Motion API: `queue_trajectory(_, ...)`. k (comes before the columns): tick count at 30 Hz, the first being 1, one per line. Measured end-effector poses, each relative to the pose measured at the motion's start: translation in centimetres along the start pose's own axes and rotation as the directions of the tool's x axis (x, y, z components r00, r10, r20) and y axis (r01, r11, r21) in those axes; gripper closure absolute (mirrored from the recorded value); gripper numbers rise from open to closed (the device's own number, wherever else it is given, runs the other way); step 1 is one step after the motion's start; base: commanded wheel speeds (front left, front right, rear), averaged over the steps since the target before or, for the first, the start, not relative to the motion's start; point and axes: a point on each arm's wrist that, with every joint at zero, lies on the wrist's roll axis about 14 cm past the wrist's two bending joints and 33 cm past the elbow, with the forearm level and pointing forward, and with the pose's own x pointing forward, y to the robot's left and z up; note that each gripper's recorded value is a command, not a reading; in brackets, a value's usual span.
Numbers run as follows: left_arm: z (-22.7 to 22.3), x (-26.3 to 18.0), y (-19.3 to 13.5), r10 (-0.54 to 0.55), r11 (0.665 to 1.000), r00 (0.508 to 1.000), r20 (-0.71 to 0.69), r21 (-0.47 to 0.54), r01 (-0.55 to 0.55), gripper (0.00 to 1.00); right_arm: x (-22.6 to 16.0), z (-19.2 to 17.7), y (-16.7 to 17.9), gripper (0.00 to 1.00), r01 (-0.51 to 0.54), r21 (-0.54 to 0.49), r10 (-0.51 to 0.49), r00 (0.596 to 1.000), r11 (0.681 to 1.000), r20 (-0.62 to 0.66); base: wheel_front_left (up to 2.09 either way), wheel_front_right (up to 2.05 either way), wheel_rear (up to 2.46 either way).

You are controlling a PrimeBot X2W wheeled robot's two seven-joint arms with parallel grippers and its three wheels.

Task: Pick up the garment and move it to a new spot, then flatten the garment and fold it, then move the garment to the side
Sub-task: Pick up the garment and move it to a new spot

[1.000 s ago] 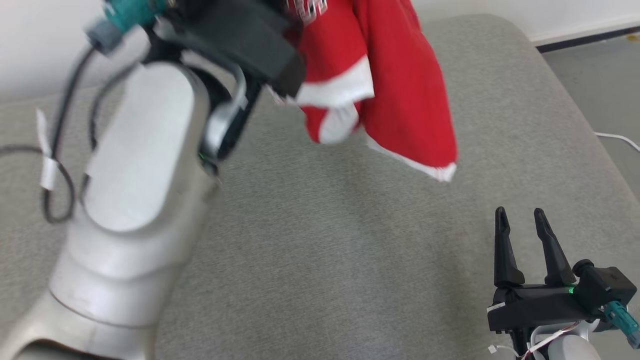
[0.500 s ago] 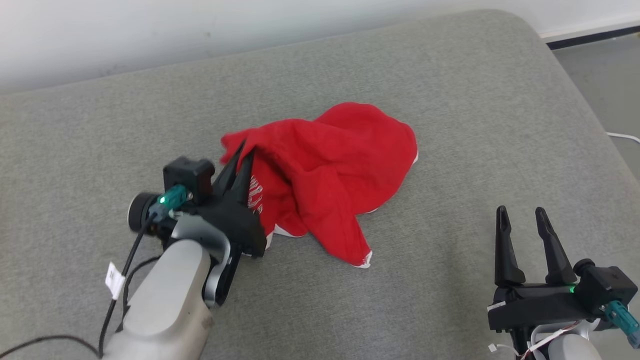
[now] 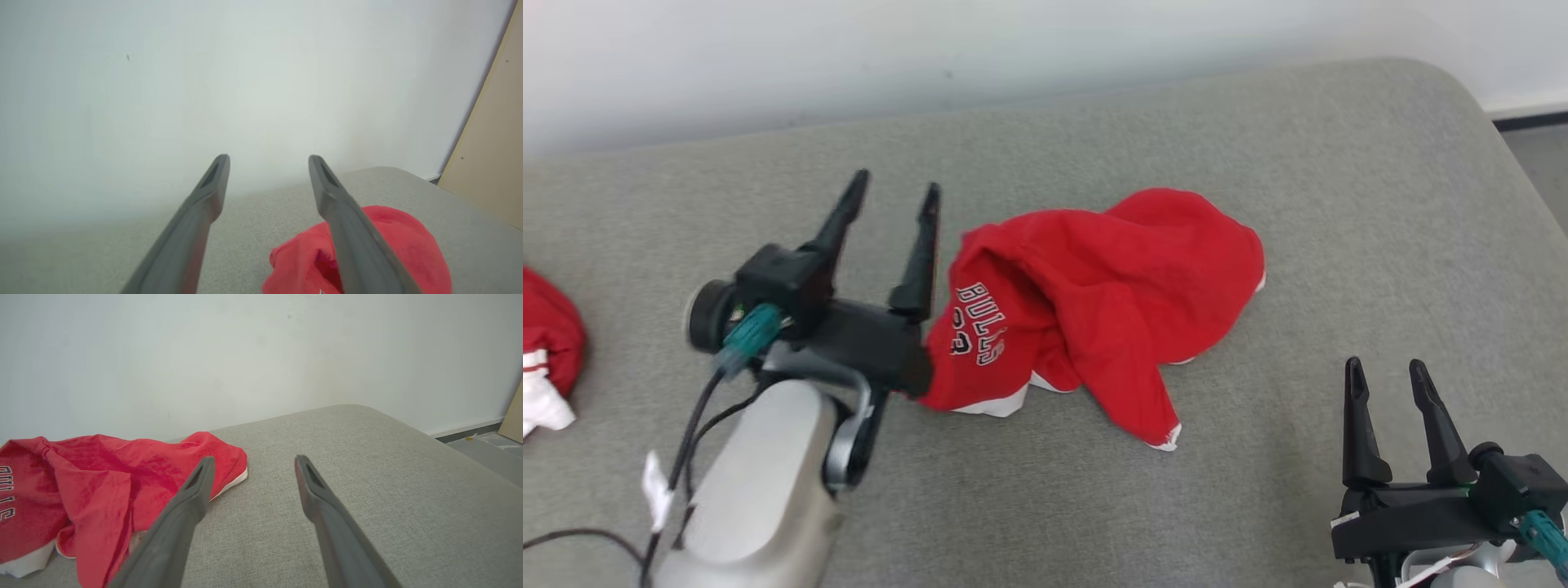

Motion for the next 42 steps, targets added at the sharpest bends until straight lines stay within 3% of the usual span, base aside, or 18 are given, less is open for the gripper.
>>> queue_trajectory(9,4.8,-7.6,6.0,0.159,0.971,0.981,0.11,0.164,-0.175,0.0,-0.4,1.5,2.5,0.0,-0.08,-0.005,0.08,0.996,0.997,0.045,0.0,0.0,0.0)
queue_trajectory(15,5.3,-12.6,8.0,0.251,0.943,0.962,0.108,0.198,-0.268,0.0,-0.7,2.3,3.6,0.0,-0.118,-0.008,0.118,0.991,0.993,0.065,0.0,0.0,0.0)
queue_trajectory(23,3.7,-19.2,8.7,0.372,0.912,0.927,0.05,0.165,-0.375,0.0,-1.7,3.4,5.4,0.0,-0.173,-0.007,0.173,0.981,0.985,0.091,0.0,0.0,0.0)
queue_trajectory(31,2.6,-21.8,8.3,0.394,0.909,0.919,0.008,0.142,-0.391,0.0,-2.1,3.5,6.8,0.0,-0.223,-0.005,0.222,0.971,0.975,0.083,0.0,0.0,0.0)
queue_trajectory(42,1.7,-22.0,8.0,0.376,0.916,0.926,-0.02,0.158,-0.368,0.0,-2.9,2.7,6.9,0.0,-0.236,-0.012,0.236,0.971,0.972,0.046,0.0,0.0,0.0)
